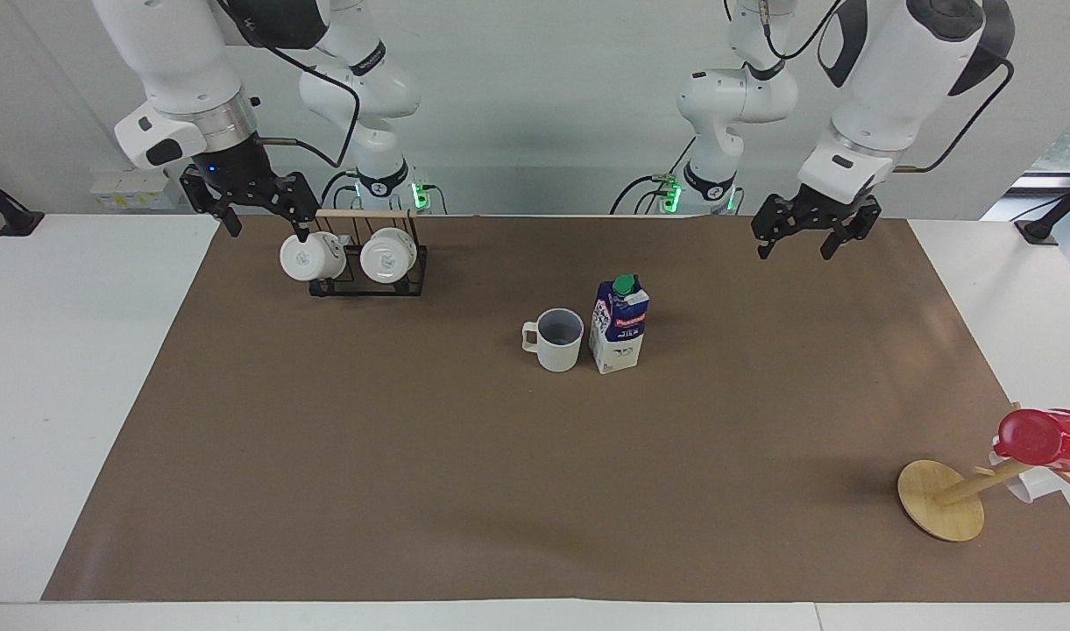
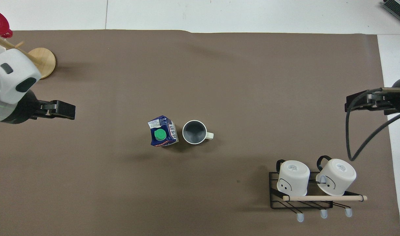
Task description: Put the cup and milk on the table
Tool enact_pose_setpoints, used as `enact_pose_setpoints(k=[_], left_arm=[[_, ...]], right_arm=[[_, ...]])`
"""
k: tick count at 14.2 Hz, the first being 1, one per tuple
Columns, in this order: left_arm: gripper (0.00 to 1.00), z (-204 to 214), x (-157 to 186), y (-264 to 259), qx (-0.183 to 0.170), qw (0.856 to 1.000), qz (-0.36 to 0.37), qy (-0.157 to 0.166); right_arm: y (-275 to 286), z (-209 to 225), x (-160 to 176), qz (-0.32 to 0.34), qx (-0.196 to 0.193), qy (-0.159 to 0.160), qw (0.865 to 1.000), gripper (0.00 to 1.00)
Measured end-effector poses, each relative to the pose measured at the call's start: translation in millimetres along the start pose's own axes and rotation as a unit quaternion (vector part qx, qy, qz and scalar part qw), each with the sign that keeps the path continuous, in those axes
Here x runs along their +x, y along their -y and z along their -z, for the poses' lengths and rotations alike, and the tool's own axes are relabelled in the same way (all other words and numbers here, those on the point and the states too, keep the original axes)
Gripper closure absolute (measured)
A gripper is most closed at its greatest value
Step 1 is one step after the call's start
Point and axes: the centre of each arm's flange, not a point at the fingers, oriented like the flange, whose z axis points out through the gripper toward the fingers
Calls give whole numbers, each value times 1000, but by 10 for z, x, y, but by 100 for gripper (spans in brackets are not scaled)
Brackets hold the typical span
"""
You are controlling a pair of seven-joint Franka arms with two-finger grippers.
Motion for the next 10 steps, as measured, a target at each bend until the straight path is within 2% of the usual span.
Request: enact_pose_setpoints(k=[3,10], left_arm=[[0,111,-74,226,1,1000,-2,-2],[0,156,-96,172,2,1000,-7,-6]], right_arm=[[0,0,0,0,0,0,1000,0],[0,0,0,0,0,0,1000,0]])
